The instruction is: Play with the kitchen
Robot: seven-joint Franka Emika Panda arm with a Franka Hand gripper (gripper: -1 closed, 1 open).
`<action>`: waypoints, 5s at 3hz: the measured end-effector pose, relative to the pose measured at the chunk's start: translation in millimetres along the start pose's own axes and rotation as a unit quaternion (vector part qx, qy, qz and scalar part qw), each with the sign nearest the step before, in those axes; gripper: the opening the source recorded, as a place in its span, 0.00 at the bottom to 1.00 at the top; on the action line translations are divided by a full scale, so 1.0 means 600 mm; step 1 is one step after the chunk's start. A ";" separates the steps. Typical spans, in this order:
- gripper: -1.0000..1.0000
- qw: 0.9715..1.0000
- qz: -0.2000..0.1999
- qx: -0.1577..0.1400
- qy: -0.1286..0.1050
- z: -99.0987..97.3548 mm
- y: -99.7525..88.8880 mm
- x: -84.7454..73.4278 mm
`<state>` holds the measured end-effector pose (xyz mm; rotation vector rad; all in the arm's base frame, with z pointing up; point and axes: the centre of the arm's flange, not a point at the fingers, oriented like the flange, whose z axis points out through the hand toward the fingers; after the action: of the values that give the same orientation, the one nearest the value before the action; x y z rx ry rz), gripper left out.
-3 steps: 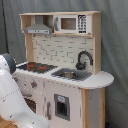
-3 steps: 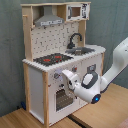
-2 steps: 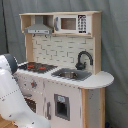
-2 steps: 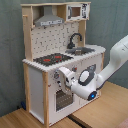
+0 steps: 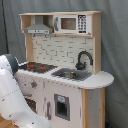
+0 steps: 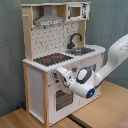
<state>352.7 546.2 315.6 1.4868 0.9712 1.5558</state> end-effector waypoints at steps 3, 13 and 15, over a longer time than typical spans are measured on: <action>0.00 0.995 -0.101 -0.002 0.001 0.001 0.002 0.003; 1.00 0.789 -0.610 -0.073 -0.018 0.000 -0.029 -0.022; 1.00 0.815 -0.577 -0.044 0.011 -0.012 0.054 0.033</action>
<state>344.2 550.1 353.3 0.5191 1.3985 0.6745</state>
